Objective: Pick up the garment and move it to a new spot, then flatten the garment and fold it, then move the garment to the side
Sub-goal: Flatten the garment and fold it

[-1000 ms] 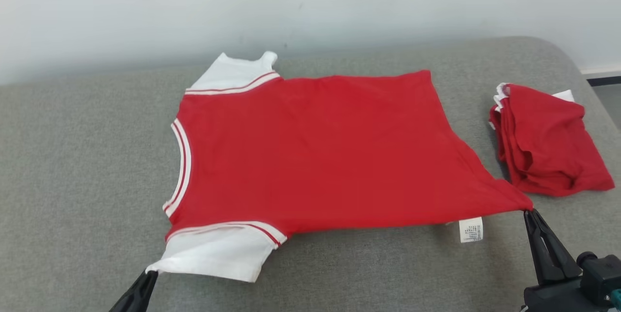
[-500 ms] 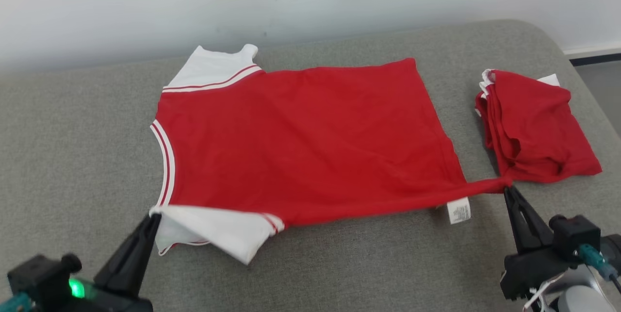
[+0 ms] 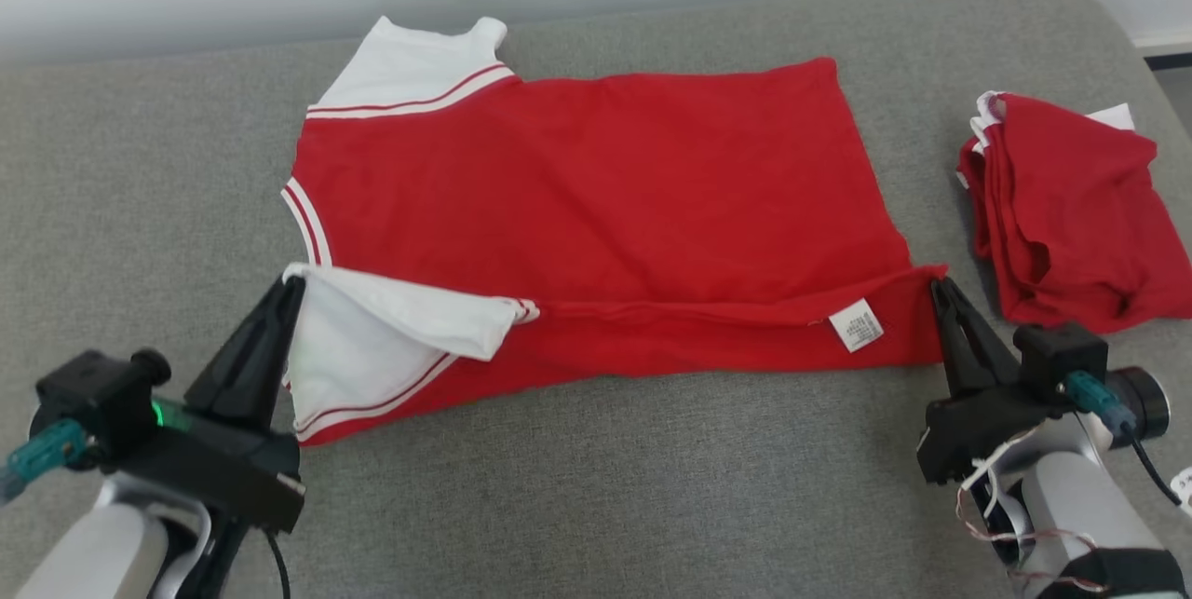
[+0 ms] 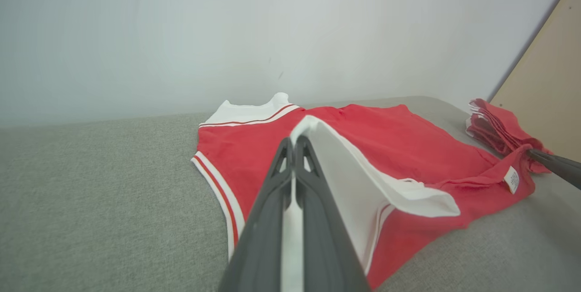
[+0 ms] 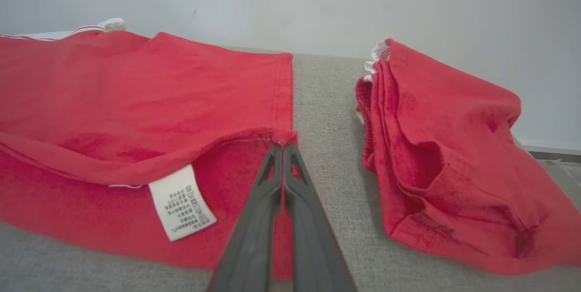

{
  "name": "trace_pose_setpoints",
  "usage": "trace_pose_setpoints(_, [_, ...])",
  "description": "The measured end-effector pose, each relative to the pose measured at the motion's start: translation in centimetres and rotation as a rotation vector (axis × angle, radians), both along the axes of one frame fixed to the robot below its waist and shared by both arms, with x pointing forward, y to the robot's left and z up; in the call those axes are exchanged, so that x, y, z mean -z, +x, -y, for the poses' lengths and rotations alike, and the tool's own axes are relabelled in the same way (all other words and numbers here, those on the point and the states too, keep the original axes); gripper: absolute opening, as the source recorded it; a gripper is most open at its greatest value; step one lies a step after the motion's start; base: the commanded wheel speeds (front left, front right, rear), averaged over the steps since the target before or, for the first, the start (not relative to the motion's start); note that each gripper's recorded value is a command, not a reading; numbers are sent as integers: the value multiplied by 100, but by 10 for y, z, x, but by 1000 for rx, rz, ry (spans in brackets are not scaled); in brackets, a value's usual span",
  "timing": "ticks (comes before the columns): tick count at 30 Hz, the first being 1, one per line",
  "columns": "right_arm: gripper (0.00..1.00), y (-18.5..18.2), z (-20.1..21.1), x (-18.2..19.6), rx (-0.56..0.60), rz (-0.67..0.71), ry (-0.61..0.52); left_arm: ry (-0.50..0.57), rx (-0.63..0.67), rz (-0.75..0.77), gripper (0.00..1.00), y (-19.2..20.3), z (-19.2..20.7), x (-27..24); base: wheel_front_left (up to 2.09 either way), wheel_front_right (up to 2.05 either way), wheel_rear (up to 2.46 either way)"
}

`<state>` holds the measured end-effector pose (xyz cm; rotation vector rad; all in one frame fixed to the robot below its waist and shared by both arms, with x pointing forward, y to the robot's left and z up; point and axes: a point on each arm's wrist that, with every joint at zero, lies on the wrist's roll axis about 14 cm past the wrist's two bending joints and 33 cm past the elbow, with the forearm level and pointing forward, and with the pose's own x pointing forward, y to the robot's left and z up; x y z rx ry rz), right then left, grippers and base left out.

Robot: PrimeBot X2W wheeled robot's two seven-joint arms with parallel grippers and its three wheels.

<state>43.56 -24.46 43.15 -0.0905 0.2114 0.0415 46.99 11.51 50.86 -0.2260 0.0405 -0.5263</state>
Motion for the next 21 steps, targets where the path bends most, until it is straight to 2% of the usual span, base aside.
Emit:
trace_pose_setpoints(8, [0, 27, 8, -8, 20, 36, -31, 52, -39, 57, 0, 32, -8, 3, 0, 0, 0])
trace_pose_setpoints(21, [0, 52, 7, 0, 42, 34, -49, 175, 22, 53, 0, 56, 0, 28, 0, 0, 0])
